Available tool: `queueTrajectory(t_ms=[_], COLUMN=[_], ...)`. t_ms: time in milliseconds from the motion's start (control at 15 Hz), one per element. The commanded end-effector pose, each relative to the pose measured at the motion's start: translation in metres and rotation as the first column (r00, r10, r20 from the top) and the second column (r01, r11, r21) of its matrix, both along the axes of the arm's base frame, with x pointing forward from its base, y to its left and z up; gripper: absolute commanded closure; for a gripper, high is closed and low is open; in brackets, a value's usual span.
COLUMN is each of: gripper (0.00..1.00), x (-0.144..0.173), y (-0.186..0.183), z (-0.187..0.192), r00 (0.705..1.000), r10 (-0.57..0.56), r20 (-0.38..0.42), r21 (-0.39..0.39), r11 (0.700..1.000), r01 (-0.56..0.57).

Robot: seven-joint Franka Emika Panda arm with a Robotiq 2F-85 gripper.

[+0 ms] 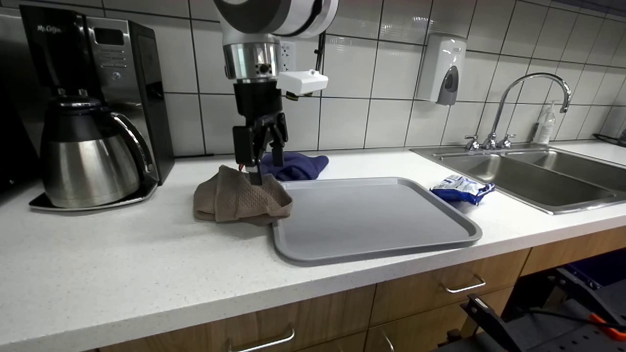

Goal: Pick the towels one at a time and place them on the tray

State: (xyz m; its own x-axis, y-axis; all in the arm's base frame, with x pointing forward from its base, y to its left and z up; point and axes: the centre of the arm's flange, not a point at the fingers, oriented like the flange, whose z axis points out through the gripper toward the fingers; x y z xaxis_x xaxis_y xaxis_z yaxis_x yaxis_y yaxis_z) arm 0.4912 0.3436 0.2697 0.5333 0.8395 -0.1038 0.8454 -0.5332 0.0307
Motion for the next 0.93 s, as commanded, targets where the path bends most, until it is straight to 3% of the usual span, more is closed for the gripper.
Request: queueTrajectory(t_ms=[0,867], gripper=[0.0,0.0], x=[0.006,0.046], y=[0.009,0.045], z=[-0.009,-0.066], r00=[0.997,0.969], r10=[-0.08,-0.233], r20=[0.009,0.078], r21=[0.012,0.053], r11=[0.997,0.972], r01=[0.079,0.23])
